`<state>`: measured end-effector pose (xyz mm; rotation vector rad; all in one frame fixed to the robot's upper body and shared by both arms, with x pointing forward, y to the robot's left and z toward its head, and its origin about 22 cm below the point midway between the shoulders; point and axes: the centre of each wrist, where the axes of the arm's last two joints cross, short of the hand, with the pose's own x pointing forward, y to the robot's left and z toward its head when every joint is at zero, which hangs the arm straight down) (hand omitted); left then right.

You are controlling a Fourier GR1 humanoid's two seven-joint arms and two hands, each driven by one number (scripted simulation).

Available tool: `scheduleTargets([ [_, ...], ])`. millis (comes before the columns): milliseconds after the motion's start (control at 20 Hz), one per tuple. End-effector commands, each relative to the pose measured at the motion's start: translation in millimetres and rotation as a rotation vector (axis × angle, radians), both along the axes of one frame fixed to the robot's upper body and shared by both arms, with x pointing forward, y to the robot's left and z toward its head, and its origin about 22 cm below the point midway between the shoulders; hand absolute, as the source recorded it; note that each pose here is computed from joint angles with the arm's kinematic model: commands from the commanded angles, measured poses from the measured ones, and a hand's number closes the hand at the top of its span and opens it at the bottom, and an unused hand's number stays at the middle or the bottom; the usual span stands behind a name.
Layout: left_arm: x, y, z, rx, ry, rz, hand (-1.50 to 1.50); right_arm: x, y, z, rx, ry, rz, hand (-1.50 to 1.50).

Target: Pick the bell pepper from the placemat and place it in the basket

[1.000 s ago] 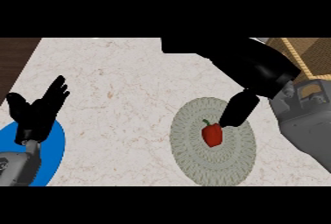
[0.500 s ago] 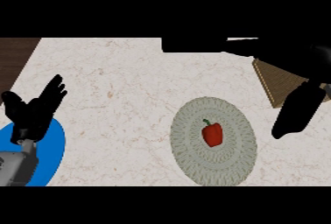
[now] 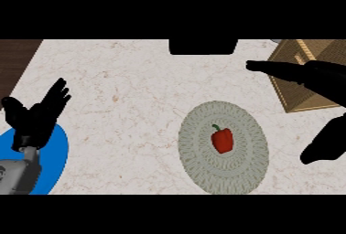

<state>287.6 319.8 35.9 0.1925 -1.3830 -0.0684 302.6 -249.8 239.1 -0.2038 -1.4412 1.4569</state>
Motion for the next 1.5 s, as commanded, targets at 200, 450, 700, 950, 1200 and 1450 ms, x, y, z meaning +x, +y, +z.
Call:
scheduleTargets([
  [200,14.5,-11.0,-9.5,-0.005,0.001,-0.01,0.0,-5.9,6.6,-80.3,0.063,-0.035,-0.012,-1.5],
  [450,10.3,-11.9,12.7,0.013,-0.01,-0.006,0.0,-1.1,11.1,-141.1,0.104,-0.064,-0.002,-1.5],
  [700,8.5,-5.5,11.1,0.007,-0.01,-0.011,0.0,28.5,12.8,-155.0,0.244,-0.017,-0.041,-1.5],
  [950,12.0,-7.4,-6.6,-0.01,-0.005,-0.005,0.0,15.7,48.8,-188.4,0.084,-0.016,-0.041,-1.5],
  [1200,8.3,-17.5,11.6,0.01,-0.014,-0.008,0.0,12.7,47.5,-207.2,0.005,0.029,-0.018,-1.5],
  [1450,-2.0,-1.1,-6.1,-0.002,0.006,0.013,0.0,32.5,46.3,-217.1,-0.014,0.047,-0.027,-1.5],
])
